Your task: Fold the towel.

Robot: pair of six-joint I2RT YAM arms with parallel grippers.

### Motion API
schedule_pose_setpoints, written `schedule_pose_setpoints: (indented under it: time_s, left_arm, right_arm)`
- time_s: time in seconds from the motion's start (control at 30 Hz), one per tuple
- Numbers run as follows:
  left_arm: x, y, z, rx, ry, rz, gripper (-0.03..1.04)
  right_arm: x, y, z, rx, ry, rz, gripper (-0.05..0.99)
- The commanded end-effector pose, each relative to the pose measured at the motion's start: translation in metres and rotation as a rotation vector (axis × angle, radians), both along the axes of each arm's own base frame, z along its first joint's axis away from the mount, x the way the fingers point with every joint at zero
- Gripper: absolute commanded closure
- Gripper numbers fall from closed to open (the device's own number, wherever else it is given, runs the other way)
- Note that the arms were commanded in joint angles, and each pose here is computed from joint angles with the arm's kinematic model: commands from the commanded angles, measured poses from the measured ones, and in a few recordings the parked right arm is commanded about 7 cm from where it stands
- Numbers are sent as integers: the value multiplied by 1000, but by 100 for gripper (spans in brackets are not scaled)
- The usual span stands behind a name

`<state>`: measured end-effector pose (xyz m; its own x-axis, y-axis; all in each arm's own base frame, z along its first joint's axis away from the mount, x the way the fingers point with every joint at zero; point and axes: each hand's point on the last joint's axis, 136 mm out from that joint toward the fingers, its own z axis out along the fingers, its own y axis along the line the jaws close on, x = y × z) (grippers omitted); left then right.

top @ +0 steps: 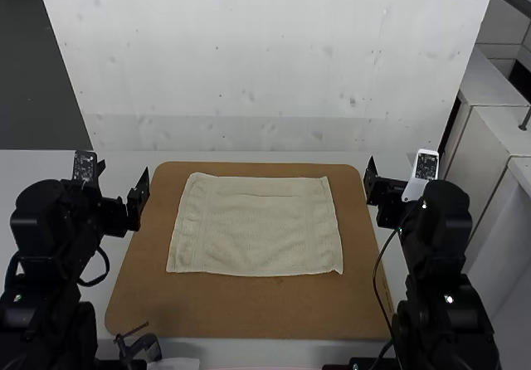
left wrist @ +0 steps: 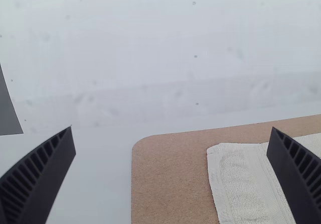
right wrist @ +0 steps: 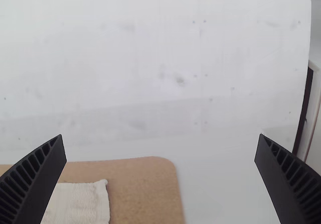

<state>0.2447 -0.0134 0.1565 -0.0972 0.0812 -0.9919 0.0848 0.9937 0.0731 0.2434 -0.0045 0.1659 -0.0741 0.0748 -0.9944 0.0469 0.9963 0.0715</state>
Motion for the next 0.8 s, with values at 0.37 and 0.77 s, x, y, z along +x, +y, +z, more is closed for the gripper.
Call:
schedule_pose_setpoints:
  time_s: [0.37, 0.77]
  left_arm:
    - [-2, 24, 14, -99, -40, 142, 4]
    - [-4, 27, 29, -58, -75, 158, 3]
  right_arm:
    - [-2, 10, 2, 28, 1, 53, -2]
    - [-2, 8, 0, 19, 14, 38, -3]
